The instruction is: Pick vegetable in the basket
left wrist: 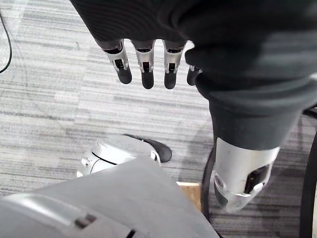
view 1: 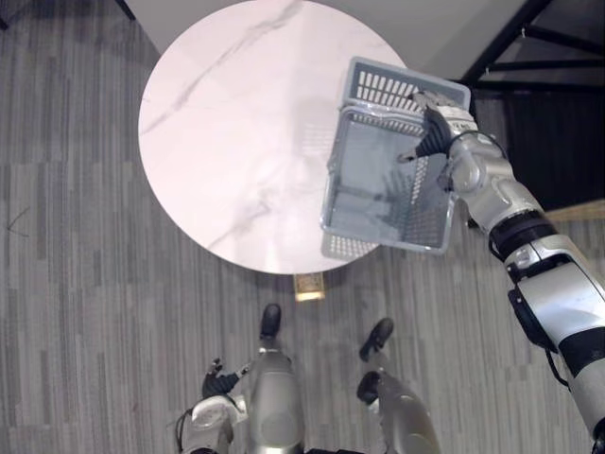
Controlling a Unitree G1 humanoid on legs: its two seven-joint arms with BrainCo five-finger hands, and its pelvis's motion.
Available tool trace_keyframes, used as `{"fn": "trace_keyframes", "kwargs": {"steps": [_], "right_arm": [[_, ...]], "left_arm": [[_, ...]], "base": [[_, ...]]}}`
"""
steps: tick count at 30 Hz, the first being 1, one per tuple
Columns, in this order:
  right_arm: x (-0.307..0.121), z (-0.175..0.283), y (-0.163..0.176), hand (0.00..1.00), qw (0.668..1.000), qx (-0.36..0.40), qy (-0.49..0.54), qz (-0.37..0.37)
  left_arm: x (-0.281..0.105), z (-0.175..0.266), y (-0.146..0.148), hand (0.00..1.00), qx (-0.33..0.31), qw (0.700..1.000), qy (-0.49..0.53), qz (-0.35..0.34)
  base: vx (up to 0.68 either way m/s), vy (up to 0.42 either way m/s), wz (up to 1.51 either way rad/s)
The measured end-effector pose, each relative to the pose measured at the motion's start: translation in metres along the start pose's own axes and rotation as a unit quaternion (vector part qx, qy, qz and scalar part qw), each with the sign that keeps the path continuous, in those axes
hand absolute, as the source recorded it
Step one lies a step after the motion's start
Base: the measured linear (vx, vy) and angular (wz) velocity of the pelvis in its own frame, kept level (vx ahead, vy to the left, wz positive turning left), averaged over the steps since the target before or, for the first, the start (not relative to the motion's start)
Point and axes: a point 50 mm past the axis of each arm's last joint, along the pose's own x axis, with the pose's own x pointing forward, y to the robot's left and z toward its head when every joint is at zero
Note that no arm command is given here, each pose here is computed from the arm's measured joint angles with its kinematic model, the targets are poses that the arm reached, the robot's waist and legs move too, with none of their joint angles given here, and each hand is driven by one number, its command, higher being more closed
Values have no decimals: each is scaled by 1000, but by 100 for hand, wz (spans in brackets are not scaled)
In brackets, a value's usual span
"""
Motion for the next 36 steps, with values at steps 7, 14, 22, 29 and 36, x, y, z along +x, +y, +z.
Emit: {"fn": "trace_keyframes", "kwargs": {"steps": [7, 14, 22, 29, 36], "right_arm": [[2, -7, -7, 100, 1000, 11, 20, -12], [1, -13, -5, 100, 999, 9, 36, -13], [3, 1, 6, 100, 1000, 16, 24, 8], [-2, 48, 31, 100, 993, -50, -83, 67], [-41, 86, 63, 100, 964, -46, -231, 120]], "left_arm": [[0, 2, -4, 0, 7, 1000, -4, -7], [2, 7, -7, 0, 7, 1000, -10, -11], [2, 9, -8, 0, 9, 1000, -12, -12], [3, 8, -6, 0, 21, 1000, -5, -9], [-2, -12, 4, 0, 33, 999, 28, 4]], "base": [[5, -1, 0], [11, -2, 3], [4, -1, 1], [12, -3, -9], [25, -10, -21]]}}
